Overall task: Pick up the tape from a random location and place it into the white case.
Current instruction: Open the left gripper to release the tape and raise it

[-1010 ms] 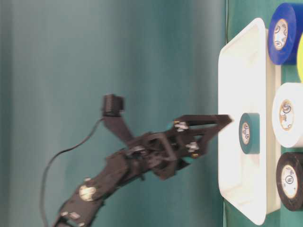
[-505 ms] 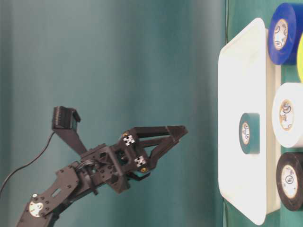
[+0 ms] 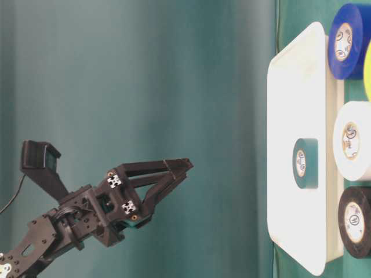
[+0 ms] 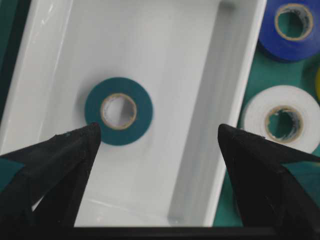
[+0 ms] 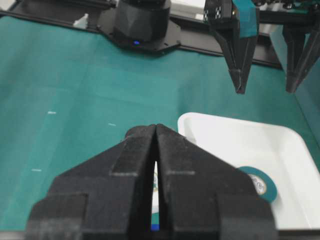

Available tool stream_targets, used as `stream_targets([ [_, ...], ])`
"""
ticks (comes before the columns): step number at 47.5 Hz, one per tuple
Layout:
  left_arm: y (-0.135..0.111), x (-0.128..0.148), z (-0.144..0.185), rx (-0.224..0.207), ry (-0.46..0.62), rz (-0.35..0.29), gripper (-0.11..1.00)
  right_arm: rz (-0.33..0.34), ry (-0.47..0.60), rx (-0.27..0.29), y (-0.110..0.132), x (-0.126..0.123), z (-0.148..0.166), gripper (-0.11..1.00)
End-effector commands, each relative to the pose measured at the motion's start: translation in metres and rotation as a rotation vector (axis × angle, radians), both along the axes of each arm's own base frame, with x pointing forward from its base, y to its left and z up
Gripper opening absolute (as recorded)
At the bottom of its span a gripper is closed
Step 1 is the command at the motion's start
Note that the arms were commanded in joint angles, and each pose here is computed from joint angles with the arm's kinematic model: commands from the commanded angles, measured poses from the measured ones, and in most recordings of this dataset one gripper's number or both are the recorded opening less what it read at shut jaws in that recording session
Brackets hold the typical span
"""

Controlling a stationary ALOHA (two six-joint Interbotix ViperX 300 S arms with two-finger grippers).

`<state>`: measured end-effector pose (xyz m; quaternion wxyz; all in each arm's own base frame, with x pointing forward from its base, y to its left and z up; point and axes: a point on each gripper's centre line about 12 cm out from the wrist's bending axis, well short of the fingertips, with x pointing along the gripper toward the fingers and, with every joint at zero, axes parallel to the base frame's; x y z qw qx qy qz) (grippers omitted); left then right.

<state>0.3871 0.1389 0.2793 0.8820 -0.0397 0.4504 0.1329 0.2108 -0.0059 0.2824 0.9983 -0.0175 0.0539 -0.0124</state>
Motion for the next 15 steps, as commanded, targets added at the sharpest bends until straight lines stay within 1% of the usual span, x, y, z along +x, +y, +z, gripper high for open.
stream_targets([
  [1,-0.0019,-0.0033,0.0179,0.015,-0.044,0.000,0.96,-0.001,-0.031,-0.004,-0.0004,0.0031,0.0116,0.00],
  [15,-0.0026,-0.0036,0.0179,0.015,-0.044,-0.002,0.96,-0.001,-0.031,-0.004,-0.0004,0.0031,0.0116,0.00],
])
